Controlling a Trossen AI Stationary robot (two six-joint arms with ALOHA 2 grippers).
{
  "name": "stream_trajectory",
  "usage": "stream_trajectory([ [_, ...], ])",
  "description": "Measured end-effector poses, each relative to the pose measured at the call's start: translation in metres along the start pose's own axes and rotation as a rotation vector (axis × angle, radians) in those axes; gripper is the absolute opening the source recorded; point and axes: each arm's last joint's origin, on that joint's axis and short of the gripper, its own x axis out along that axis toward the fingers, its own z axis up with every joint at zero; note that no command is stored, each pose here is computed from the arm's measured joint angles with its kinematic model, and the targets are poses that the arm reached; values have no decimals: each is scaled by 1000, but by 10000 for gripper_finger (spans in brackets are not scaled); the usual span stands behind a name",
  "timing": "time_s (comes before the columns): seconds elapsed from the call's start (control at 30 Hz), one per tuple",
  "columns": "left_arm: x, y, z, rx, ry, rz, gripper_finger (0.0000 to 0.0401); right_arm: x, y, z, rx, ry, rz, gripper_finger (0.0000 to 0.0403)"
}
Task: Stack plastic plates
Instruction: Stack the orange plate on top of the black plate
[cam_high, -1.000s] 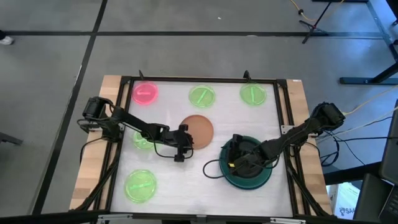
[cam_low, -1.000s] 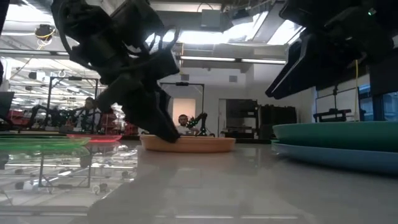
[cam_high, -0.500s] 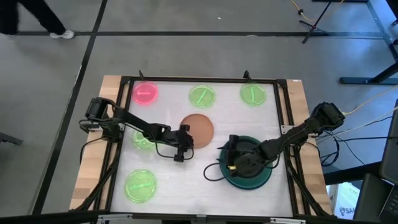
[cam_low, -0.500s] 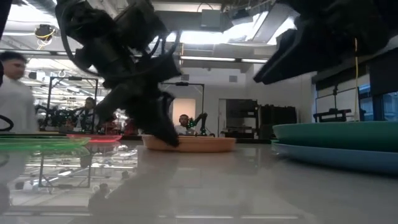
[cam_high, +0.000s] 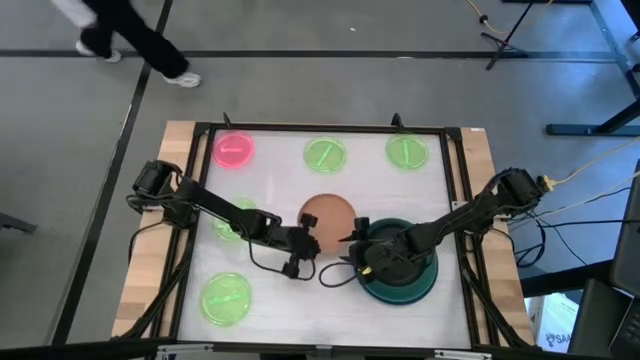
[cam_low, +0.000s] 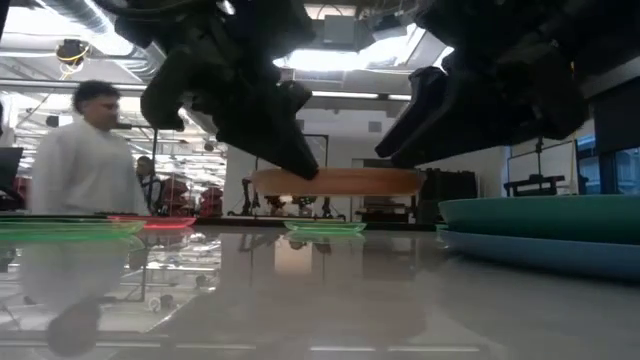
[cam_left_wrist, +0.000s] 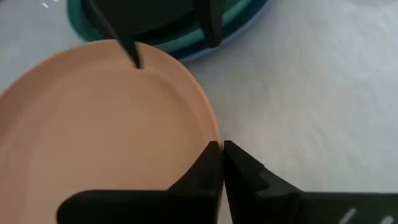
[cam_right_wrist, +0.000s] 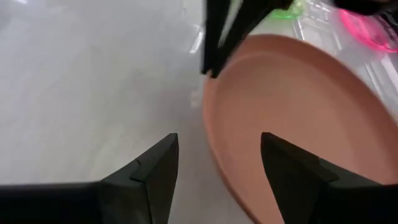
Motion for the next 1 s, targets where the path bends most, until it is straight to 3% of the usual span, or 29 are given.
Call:
stream_trajectory([
  [0.13,-3,-3,10,27,-32,8,3,0,1,-1,-7,9,25,211],
  [0.23,-4,-4,14,28,-44,4,3,2,2,-2,-20,15,27,184],
  [0.53,-4,-5,15,35,-46,3,5,1,2,-3,-124,16,26,15],
  [0.8,-9,-6,17,56,-47,63,41,-2,3,8,-148,22,-21,9],
  [1.0,-24,-9,25,64,-78,100,68,-16,13,25,-154,113,-95,7],
])
